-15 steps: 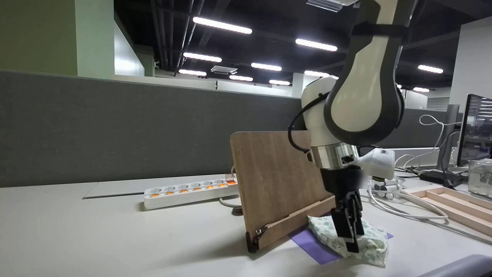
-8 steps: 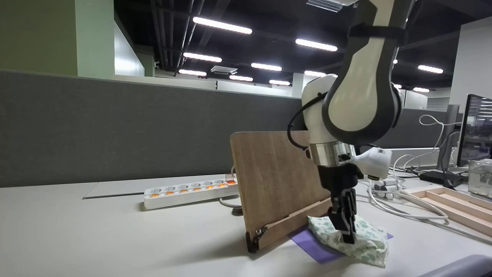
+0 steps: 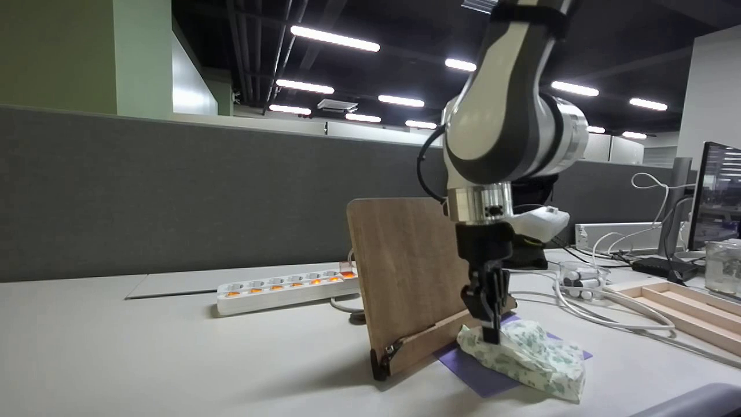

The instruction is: Hang the cloth on the brown object

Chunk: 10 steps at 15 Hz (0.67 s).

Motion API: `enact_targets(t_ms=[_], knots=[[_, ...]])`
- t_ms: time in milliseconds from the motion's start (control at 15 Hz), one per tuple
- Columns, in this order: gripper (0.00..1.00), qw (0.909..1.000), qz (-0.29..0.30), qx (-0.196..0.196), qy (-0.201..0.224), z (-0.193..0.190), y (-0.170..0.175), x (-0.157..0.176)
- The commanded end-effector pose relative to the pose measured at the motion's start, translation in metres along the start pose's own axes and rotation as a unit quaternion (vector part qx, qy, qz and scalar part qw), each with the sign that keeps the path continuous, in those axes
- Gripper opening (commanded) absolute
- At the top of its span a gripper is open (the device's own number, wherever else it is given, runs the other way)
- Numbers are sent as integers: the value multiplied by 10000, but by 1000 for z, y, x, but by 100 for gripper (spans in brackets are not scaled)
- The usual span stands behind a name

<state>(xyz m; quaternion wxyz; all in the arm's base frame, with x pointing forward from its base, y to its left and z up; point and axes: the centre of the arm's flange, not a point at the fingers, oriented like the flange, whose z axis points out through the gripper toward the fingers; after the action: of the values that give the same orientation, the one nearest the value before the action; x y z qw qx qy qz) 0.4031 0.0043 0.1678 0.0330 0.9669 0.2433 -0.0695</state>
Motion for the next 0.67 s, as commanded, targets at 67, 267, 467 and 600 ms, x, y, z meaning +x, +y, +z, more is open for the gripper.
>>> enact_targets(t_ms=[67,267,467,600], knots=[[1,9985,-115,19,539,-84,0,29],[1,9955,-132,-154,928,-140,2,46],[1,9918,-62,-259,1250,-188,10,62],[1,9894,-16,-295,1425,-212,17,75]])
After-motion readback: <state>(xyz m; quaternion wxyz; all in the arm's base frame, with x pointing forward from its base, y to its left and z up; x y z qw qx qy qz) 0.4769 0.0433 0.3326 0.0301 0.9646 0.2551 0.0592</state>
